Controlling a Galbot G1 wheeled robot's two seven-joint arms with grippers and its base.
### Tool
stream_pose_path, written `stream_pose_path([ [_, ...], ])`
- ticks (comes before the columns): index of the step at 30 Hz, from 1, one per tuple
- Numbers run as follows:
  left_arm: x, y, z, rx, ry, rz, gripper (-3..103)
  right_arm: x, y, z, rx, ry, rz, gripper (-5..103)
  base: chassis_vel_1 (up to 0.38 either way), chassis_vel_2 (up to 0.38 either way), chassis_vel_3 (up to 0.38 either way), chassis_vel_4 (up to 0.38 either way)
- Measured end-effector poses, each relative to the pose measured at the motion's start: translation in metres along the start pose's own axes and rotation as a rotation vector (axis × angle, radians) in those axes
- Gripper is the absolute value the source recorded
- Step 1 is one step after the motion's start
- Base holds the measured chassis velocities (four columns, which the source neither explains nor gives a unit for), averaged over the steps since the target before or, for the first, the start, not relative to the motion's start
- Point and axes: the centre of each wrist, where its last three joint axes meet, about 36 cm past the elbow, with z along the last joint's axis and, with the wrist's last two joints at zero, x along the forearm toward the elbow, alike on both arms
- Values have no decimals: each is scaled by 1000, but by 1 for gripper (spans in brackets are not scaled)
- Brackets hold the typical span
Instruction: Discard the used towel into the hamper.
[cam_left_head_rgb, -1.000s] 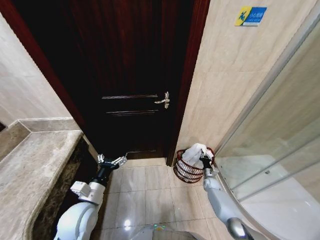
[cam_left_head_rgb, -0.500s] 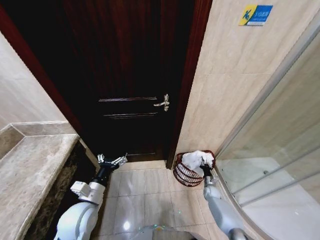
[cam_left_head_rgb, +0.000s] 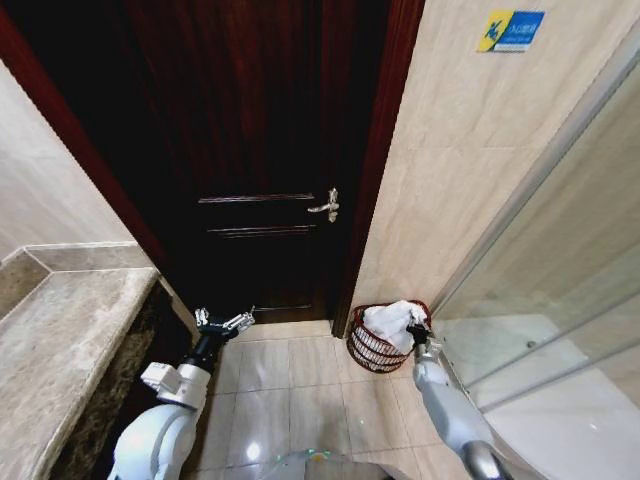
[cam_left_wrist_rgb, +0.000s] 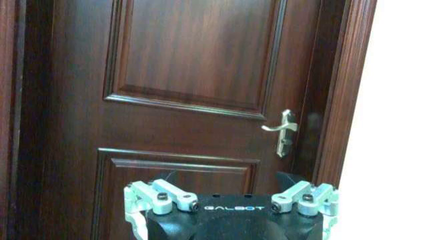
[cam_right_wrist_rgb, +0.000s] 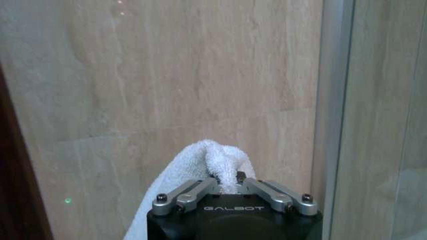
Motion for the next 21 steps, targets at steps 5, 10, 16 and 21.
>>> stream_pose_path([
  [5,0,0,0,0,0,0,99,14,-8,6,16,33,-45,3,0,0,0,0],
  [10,0,0,0,0,0,0,99,22,-11,12,20,48,-45,3,-31,15,27,-11],
  [16,0,0,0,0,0,0,99,29,-9,18,16,47,-47,3,-107,100,101,-110],
  [21,0,0,0,0,0,0,99,35,-8,22,14,66,-65,3,-162,186,178,-186],
])
